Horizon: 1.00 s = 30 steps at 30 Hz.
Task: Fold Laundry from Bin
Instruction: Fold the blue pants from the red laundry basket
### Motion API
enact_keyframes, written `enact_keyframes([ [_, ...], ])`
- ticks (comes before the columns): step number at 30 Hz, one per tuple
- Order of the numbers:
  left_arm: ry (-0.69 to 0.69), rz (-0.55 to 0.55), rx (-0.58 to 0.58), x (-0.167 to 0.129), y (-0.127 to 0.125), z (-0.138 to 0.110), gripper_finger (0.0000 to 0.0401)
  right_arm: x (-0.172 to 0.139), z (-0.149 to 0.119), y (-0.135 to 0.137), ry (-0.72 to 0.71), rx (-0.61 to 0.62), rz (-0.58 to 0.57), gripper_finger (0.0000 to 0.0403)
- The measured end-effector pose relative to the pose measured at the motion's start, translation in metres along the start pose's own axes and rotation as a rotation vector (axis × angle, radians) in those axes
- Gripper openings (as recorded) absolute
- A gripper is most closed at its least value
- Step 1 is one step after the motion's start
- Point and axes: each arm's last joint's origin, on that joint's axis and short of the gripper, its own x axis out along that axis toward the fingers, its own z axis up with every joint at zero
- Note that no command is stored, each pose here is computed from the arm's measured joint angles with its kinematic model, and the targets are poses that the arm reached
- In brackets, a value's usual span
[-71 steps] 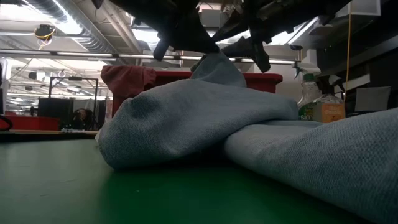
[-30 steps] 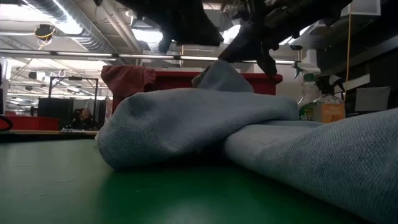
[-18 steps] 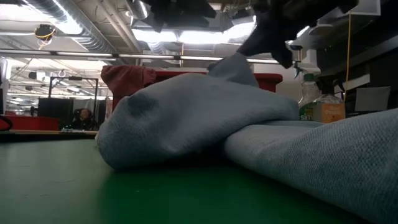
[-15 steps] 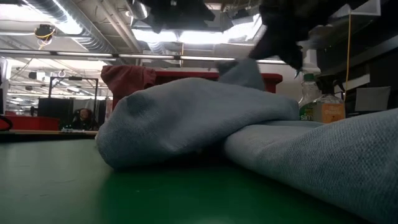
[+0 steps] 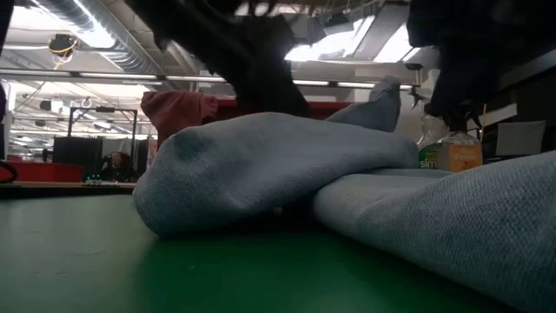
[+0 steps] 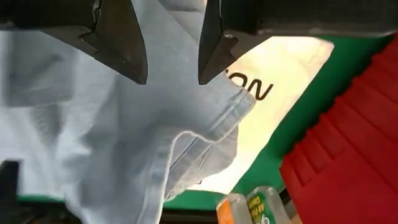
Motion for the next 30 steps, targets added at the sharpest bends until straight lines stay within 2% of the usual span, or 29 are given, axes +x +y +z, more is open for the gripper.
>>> enact_keyframes([
  [6,-0.07,0.01,0.026,0.027,0.011,-0.006,0.0136,0.0,-0.001,-0.003,0.015,0.0,-0.023,0.0001],
  [11,-0.078,-0.089,0.01,0.037,0.013,-0.01,0.0136,-0.002,-0.002,-0.004,0.022,0.043,-0.028,0.0001],
  [16,-0.07,-0.114,0.026,0.034,0.006,-0.011,0.0136,-0.01,-0.002,-0.008,0.008,0.043,-0.05,0.0001],
  [25,-0.086,-0.04,0.056,0.009,0.006,0.006,0.0115,-0.01,-0.001,-0.009,-0.011,0.043,-0.063,0.0001],
  [30,-0.1,-0.06,0.048,0.002,0.007,0.011,0.0097,-0.01,-0.001,-0.008,-0.012,0.044,-0.059,0.0041],
])
